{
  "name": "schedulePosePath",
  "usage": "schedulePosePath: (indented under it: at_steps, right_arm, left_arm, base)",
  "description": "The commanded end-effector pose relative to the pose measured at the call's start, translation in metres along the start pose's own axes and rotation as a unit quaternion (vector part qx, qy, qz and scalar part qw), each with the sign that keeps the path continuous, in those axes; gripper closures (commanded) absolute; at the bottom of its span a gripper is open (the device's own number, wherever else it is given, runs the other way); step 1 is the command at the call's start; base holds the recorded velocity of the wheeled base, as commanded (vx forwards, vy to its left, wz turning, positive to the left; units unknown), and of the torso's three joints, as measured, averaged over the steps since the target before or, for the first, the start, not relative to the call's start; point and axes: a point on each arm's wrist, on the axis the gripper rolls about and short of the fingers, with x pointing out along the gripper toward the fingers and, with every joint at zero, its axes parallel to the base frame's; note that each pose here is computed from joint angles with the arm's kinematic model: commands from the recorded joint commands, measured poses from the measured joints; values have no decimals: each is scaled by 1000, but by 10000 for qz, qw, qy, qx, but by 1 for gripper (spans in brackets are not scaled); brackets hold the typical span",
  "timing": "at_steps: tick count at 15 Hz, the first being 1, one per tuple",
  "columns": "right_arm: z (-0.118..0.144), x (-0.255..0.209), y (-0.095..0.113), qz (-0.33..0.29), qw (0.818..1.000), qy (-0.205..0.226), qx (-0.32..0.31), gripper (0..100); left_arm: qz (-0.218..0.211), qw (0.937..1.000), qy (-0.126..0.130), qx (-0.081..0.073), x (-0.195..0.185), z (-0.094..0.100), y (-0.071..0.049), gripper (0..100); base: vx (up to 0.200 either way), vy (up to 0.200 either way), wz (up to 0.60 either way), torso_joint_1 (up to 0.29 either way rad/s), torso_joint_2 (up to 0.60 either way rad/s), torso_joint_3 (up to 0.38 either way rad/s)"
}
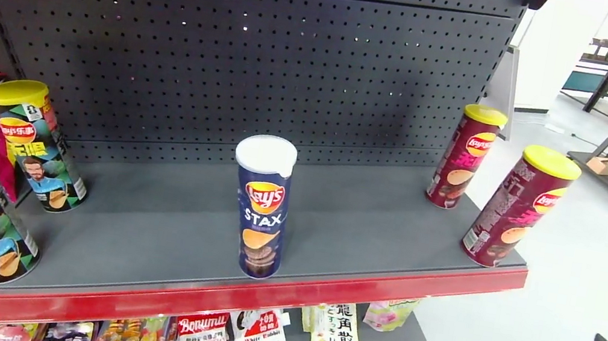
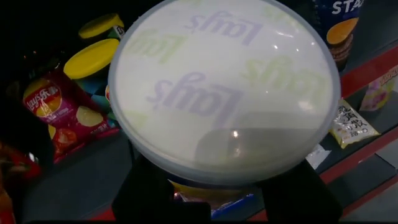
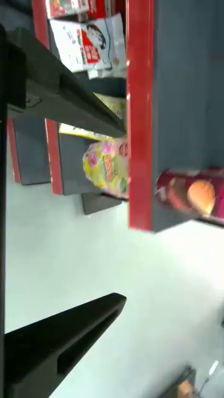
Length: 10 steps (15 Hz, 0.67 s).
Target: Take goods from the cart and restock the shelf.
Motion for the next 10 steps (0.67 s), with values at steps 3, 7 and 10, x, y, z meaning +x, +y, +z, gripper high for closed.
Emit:
schedulePosePath:
  at_steps: [3,7,10]
  right_arm:
    - [-44,-62,10,-6,9979,-648,64,0]
    - [-78,-74,18,-212,9984,-498,177,0]
    - [-79,-74,16,-559,9961,-483,478,0]
  left_arm:
    - [-189,9994,258,-110,12,1,3,100]
    - [-264,9987,414,-157,18,1,4,100]
    - [-411,9981,382,-237,30,9,8,100]
  base:
    - [0,0,0,0,0,0]
    - [0,0,0,0,0,0]
    - [0,0,0,0,0,0]
